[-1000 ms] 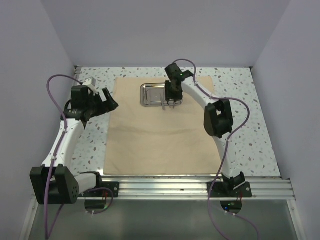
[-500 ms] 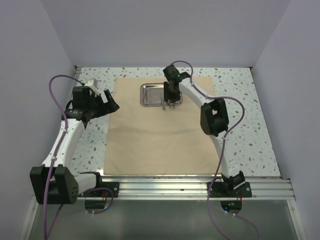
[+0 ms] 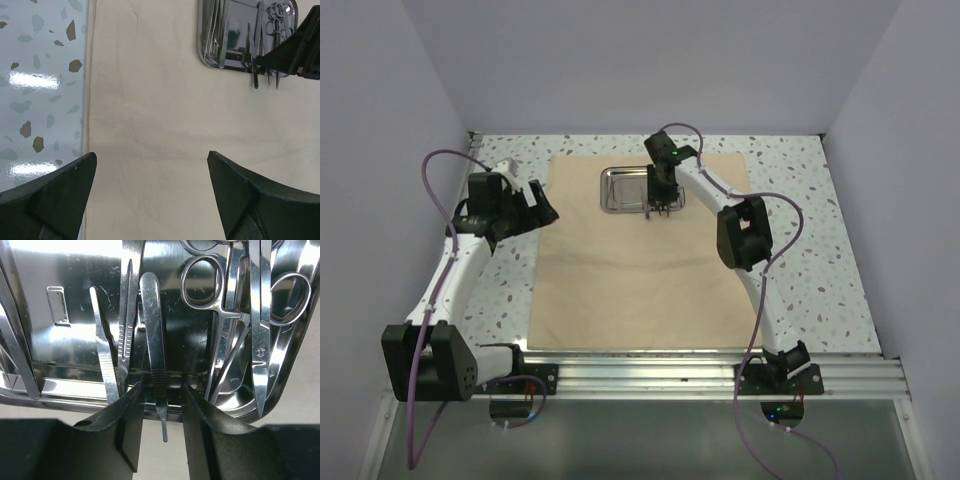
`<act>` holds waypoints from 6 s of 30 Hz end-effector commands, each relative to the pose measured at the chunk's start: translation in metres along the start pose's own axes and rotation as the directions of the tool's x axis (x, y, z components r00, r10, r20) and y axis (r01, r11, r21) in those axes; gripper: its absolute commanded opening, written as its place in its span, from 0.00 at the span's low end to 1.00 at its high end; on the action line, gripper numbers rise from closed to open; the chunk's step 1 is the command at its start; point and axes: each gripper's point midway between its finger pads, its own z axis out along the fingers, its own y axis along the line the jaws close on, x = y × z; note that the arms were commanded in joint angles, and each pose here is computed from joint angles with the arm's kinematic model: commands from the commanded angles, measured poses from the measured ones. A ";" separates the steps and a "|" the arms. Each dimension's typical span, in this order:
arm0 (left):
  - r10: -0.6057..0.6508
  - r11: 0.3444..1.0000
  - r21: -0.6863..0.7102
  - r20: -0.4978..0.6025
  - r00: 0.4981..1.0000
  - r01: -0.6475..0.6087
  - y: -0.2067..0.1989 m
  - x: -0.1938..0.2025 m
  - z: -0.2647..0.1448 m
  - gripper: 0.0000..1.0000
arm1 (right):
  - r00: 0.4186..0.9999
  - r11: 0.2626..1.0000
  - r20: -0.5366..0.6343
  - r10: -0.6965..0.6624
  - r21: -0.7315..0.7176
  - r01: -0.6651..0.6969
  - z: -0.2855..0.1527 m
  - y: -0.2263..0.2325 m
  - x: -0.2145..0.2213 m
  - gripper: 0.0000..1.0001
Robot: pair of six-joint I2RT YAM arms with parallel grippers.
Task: Open and lay out the surgical kit
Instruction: Pick up the medical item from the container, then place the medical item in the surgical kit, then pick up the medical item from the container, then place the medical item in the surgical kit.
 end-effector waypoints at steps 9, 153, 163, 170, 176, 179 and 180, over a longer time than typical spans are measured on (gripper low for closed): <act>0.029 1.000 0.002 -0.008 1.000 -0.029 -0.001 -0.006 0.008 0.96 | 1.000 1.000 0.010 -0.014 0.021 0.013 0.006 -0.003 0.000 0.00; 0.142 0.988 -0.047 -0.121 0.982 -0.149 -0.004 0.082 -0.020 1.00 | 0.999 0.999 0.034 -0.023 0.044 0.021 -0.029 0.026 0.003 0.00; 0.140 0.987 -0.062 -0.098 0.985 -0.147 -0.003 0.078 -0.021 1.00 | 0.994 0.999 0.106 0.018 -0.028 -0.015 -0.111 0.025 0.000 0.00; 0.137 0.986 -0.078 -0.098 0.986 -0.145 0.000 0.078 -0.019 1.00 | 1.000 1.000 0.013 0.011 0.023 -0.011 -0.150 -0.022 0.082 0.00; 0.135 0.986 -0.085 -0.102 0.986 -0.144 0.002 0.079 -0.019 1.00 | 0.995 0.993 -0.084 0.062 0.102 -0.053 -0.163 -0.080 0.185 0.00; 0.134 0.986 -0.086 -0.110 0.985 -0.144 0.003 0.081 -0.017 1.00 | 0.984 0.988 -0.146 0.098 0.133 -0.079 -0.158 -0.098 0.226 0.00; 0.134 0.986 -0.083 -0.111 0.985 -0.143 0.002 0.081 -0.017 1.00 | 0.982 0.988 -0.153 0.107 0.124 -0.088 -0.158 -0.098 0.232 0.00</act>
